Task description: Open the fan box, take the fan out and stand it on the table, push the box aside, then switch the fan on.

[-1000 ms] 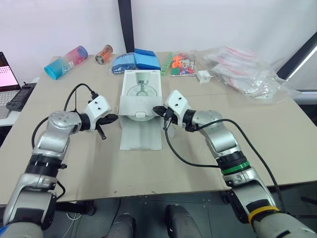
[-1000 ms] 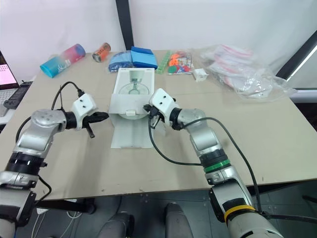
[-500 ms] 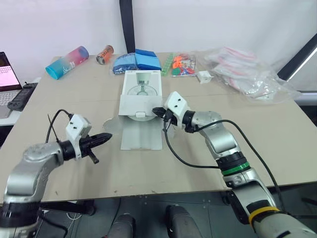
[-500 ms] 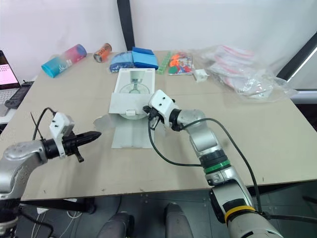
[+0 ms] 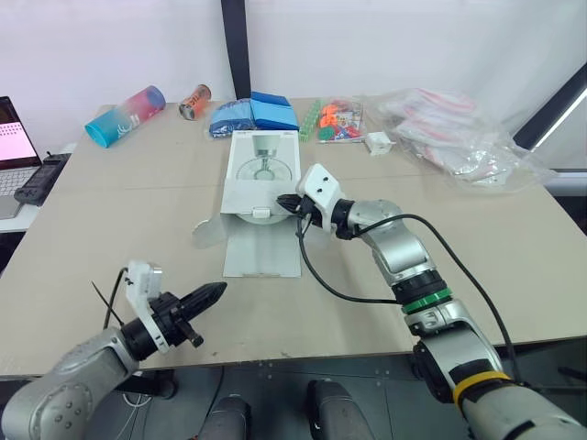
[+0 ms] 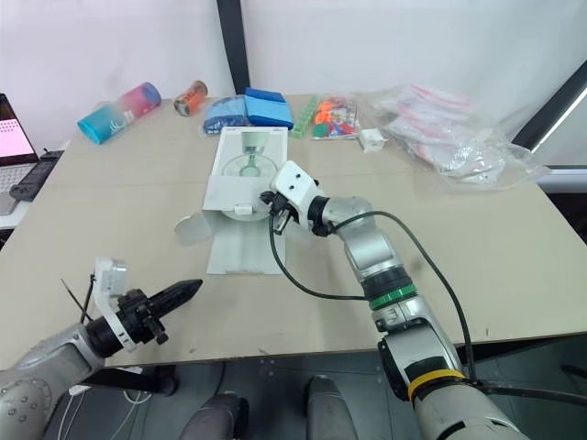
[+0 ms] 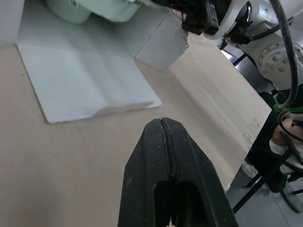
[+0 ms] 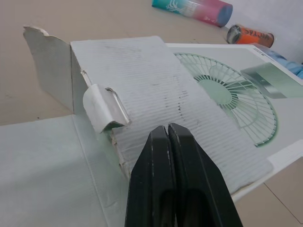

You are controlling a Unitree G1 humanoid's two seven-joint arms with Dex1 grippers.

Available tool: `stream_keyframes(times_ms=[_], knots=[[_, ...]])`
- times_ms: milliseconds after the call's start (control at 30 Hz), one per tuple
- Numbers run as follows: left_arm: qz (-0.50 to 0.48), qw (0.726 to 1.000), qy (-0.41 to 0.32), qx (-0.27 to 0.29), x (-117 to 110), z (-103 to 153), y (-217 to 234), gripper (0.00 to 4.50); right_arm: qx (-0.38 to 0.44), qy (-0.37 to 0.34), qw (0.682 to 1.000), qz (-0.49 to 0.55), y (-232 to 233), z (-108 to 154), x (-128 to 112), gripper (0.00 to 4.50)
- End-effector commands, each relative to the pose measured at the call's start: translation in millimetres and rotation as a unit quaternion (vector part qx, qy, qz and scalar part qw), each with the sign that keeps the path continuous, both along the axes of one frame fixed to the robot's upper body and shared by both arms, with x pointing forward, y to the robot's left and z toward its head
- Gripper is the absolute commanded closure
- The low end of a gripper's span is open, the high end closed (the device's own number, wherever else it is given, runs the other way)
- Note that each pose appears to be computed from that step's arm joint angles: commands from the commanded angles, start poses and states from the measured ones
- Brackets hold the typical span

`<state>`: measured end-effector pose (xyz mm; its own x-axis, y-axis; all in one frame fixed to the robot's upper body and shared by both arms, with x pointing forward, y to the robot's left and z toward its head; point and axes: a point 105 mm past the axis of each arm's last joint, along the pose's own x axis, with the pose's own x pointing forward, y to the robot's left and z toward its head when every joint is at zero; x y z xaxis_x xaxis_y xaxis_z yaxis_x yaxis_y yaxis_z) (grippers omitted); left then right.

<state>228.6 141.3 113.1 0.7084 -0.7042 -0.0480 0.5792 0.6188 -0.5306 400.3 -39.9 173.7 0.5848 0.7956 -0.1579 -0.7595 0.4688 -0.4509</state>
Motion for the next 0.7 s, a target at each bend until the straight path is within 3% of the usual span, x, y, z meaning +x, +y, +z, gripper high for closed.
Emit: stream_keyframes(times_ms=[33, 233, 700], knots=[[0.01, 0.999, -0.002, -0.035, 4.8, -1.2, -17.4, 4.5, 0.002, -0.018, 1.0, -0.018, -8.4, 12.0, 12.4, 4.46], [0.031, 0.99, 0.001, -0.135, 18.4, 8.5, -42.0, 4.5, -0.011, -0.011, 1.0, -0.022, -10.1, 9.9, 22.6, 4.46], [0.095, 0.966, 0.038, -0.236, 66.5, -1.2, -61.3, 4.5, -0.031, -0.031, 0.999, -0.028, -12.8, 25.0, 38.2, 4.46]])
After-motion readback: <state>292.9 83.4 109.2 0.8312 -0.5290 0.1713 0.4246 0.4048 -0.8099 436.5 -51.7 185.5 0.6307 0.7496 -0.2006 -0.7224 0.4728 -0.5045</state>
